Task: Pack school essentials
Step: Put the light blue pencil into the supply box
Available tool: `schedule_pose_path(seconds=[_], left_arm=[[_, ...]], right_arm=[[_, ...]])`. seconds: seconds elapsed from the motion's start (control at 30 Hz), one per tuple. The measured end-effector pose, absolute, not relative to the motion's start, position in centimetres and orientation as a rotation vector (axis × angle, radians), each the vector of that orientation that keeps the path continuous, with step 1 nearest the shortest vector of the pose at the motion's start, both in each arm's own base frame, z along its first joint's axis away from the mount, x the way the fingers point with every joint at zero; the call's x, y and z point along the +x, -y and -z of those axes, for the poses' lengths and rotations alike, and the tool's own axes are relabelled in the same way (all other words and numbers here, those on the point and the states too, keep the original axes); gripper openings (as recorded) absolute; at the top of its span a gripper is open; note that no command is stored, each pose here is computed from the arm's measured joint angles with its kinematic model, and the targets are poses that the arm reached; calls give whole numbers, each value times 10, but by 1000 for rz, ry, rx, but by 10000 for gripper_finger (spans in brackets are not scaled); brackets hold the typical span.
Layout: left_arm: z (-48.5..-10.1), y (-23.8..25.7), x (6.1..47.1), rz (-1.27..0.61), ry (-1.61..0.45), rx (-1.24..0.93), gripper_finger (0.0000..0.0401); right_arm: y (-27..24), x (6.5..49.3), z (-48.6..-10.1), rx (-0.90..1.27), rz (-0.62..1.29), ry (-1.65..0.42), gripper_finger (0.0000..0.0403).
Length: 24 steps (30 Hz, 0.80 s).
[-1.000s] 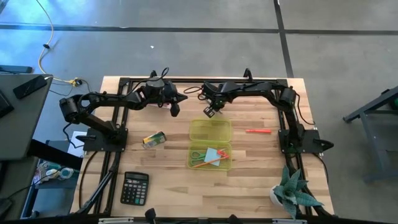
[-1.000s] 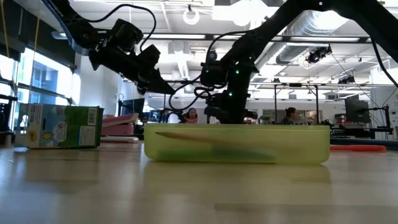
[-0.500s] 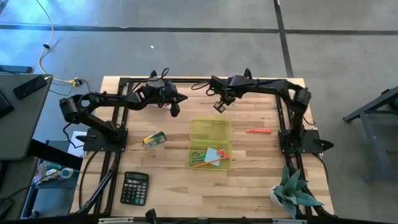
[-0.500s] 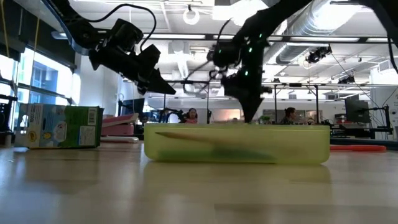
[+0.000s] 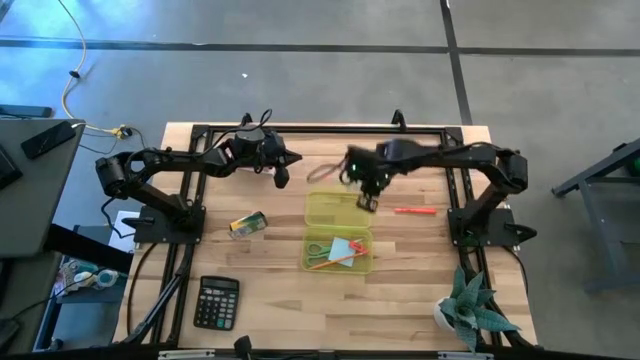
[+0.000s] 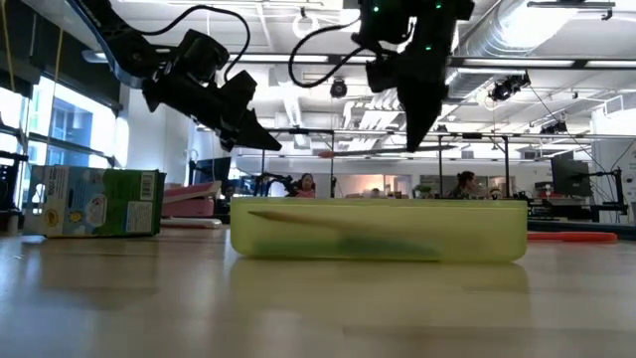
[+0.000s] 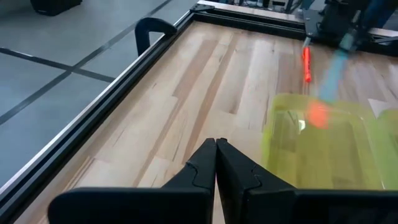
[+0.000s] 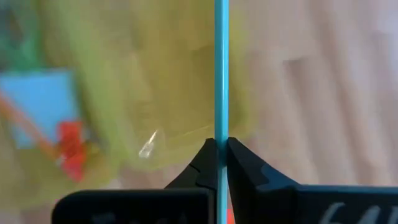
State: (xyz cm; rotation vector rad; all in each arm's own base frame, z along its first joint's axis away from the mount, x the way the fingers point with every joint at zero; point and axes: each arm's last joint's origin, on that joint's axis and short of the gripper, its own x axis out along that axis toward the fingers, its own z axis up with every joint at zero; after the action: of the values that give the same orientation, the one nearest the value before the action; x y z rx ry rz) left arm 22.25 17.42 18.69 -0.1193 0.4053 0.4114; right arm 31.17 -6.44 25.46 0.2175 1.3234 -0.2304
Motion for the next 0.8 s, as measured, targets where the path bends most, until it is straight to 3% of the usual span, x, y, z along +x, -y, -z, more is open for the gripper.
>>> schedule_pose_path(seconds=[0.33,0.8], left_arm=[[-187,-174,223,-411,-405,-121,0],[-187,-165,230,-370,-404,-109,0]], right_arm=[[-10,322,-227,217,-33,-1252,3],[-68,330,-220,469,88,-1126,3]])
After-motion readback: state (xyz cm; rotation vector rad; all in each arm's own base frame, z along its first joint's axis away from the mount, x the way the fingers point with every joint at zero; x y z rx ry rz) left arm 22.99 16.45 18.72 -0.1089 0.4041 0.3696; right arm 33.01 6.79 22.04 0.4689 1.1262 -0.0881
